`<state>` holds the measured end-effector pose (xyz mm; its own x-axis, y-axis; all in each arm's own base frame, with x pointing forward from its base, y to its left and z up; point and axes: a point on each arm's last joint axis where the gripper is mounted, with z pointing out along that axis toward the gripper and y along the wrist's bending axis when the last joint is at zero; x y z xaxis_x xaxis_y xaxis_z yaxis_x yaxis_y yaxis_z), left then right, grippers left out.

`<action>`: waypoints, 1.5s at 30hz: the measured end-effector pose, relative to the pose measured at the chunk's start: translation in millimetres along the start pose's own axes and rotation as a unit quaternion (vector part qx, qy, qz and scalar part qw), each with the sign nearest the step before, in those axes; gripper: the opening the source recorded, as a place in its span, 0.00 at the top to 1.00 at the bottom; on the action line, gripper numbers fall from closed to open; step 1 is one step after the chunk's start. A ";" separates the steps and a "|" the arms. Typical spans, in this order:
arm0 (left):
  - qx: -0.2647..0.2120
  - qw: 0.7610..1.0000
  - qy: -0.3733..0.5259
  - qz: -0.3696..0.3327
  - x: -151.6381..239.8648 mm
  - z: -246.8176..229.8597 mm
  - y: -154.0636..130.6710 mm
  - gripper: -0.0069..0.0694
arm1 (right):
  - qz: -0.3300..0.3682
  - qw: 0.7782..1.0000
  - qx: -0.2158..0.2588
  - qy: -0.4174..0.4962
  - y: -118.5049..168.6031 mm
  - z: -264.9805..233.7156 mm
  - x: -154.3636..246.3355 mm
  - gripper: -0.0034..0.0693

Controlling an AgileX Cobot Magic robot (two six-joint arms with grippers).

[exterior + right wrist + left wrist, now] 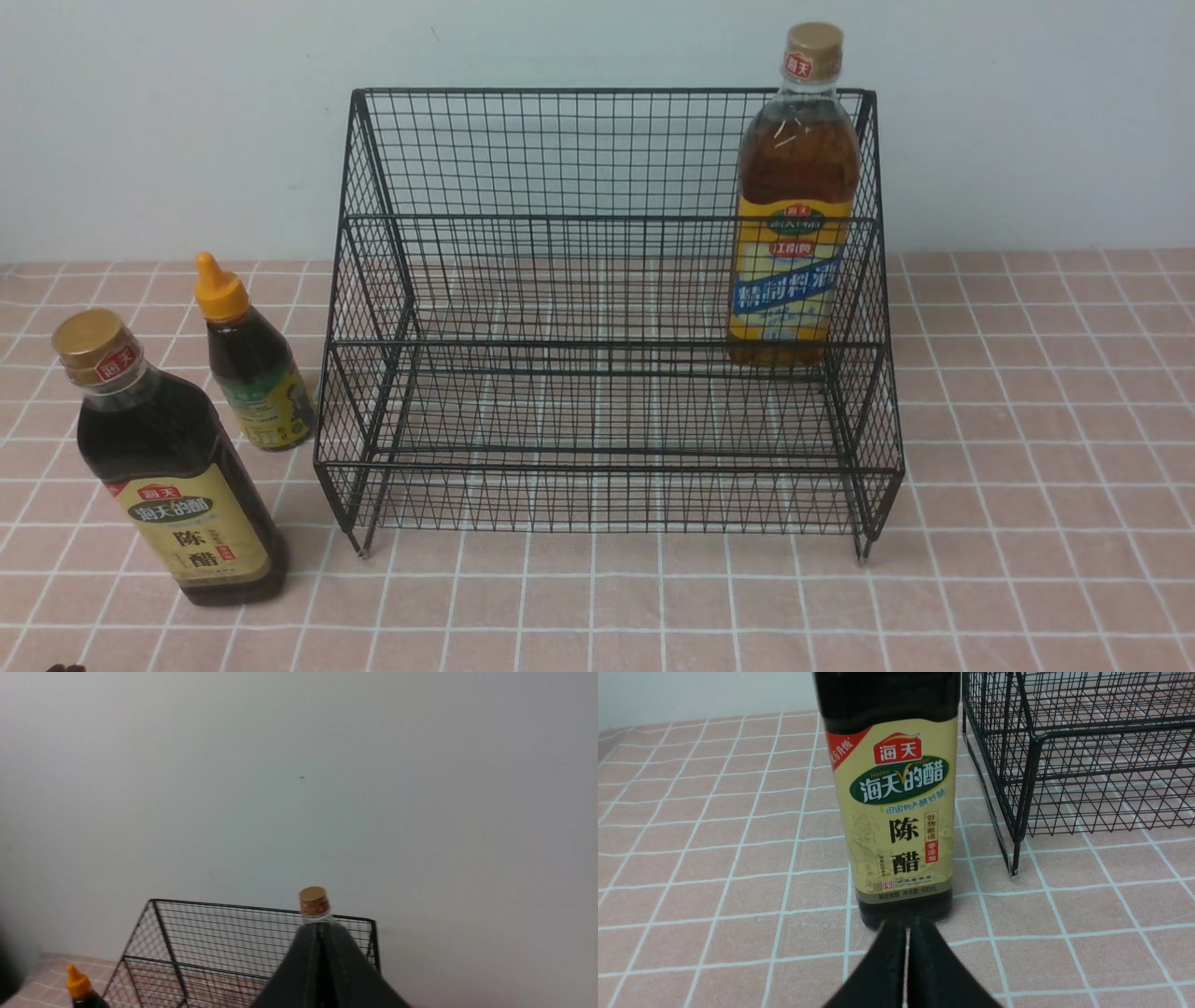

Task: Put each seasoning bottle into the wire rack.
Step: Use the left arm to grab the condiment bottle closest to it

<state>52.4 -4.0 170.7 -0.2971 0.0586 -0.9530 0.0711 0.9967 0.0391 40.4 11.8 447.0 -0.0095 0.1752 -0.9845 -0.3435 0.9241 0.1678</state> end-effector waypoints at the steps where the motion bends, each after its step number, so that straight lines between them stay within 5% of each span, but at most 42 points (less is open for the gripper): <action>1: 0.000 1.000 0.000 0.000 0.0 0.0 0.0 0.92 | 0.006 1.000 -0.008 -0.012 -1.3 -4.8 13.1 0.97; 17: 0.000 1.000 0.000 0.000 0.0 0.0 0.0 0.92 | 0.006 0.999 -0.006 0.034 -21.4 -4.3 143.2 0.97; 23: 0.000 1.000 0.000 0.000 0.0 0.0 0.0 0.92 | -0.051 0.995 0.082 -0.004 -39.2 -4.2 195.2 0.97; 28: 0.000 1.000 0.000 0.000 0.0 0.0 0.0 0.92 | -0.044 0.978 0.189 0.075 -60.9 -3.6 253.8 0.97; 32: 0.000 1.000 0.000 0.000 0.0 0.0 0.0 0.92 | -0.026 0.969 0.228 0.094 -65.1 -6.2 258.5 0.97; 45: 0.000 1.000 0.000 0.000 0.0 0.0 0.0 0.92 | -0.024 0.968 0.230 0.096 -65.2 -6.4 258.7 0.97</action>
<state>52.4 -3.9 170.7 -0.2972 0.0583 -0.9530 0.0702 0.9968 0.0391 54.3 -5.3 181.1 -0.1944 0.1031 -0.9755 0.1054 0.9909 0.0837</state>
